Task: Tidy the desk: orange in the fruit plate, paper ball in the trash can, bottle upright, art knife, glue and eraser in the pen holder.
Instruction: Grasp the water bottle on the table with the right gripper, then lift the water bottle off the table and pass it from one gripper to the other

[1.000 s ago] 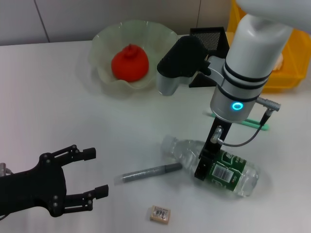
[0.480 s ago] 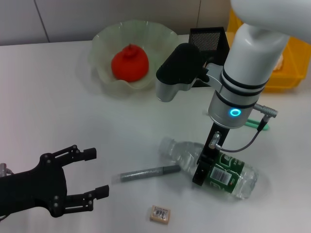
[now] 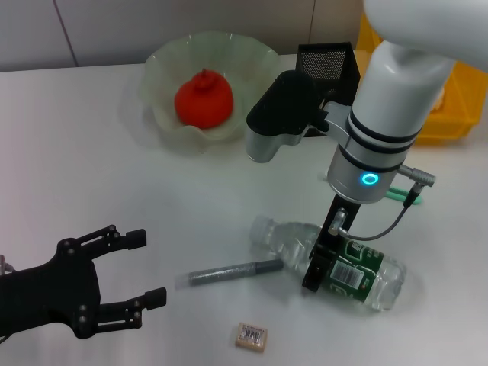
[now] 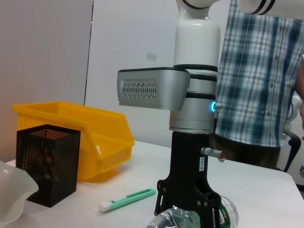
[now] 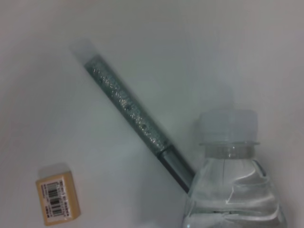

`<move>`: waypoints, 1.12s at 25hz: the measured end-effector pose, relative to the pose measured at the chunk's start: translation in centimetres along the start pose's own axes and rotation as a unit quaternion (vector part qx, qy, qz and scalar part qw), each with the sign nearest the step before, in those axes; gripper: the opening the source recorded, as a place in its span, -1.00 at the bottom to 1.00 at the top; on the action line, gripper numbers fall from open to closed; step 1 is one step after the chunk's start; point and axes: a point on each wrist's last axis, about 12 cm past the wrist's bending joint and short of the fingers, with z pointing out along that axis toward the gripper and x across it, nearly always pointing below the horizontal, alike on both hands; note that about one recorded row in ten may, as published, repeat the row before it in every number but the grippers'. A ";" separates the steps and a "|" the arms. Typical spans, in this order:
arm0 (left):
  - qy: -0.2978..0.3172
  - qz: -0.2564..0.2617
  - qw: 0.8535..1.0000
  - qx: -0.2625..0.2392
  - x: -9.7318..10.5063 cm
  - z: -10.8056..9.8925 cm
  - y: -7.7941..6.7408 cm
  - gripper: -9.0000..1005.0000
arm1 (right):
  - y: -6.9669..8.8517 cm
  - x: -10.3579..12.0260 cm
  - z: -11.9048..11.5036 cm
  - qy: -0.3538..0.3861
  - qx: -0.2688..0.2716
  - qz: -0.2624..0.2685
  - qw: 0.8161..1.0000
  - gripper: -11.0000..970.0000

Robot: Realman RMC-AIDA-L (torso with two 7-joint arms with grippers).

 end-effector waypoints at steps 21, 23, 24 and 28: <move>0.000 -0.006 1.000 -0.010 -0.1 -0.3 0.3 0.61 | 1.0 2.8 -3.1 -0.064 -0.025 -0.013 0.998 0.64; -0.003 -0.010 1.000 -0.014 -0.2 -0.4 0.4 0.61 | 1.2 3.4 -3.6 -0.073 -0.020 -0.017 0.997 0.62; -0.005 -0.015 1.000 -0.016 -0.4 -0.4 0.6 0.61 | 1.4 3.8 -4.2 -0.085 -0.011 -0.026 0.996 0.60; -0.006 -0.024 1.000 -0.015 -0.6 -0.2 0.9 0.60 | 1.6 4.5 -4.8 -0.102 -0.002 -0.041 0.994 0.60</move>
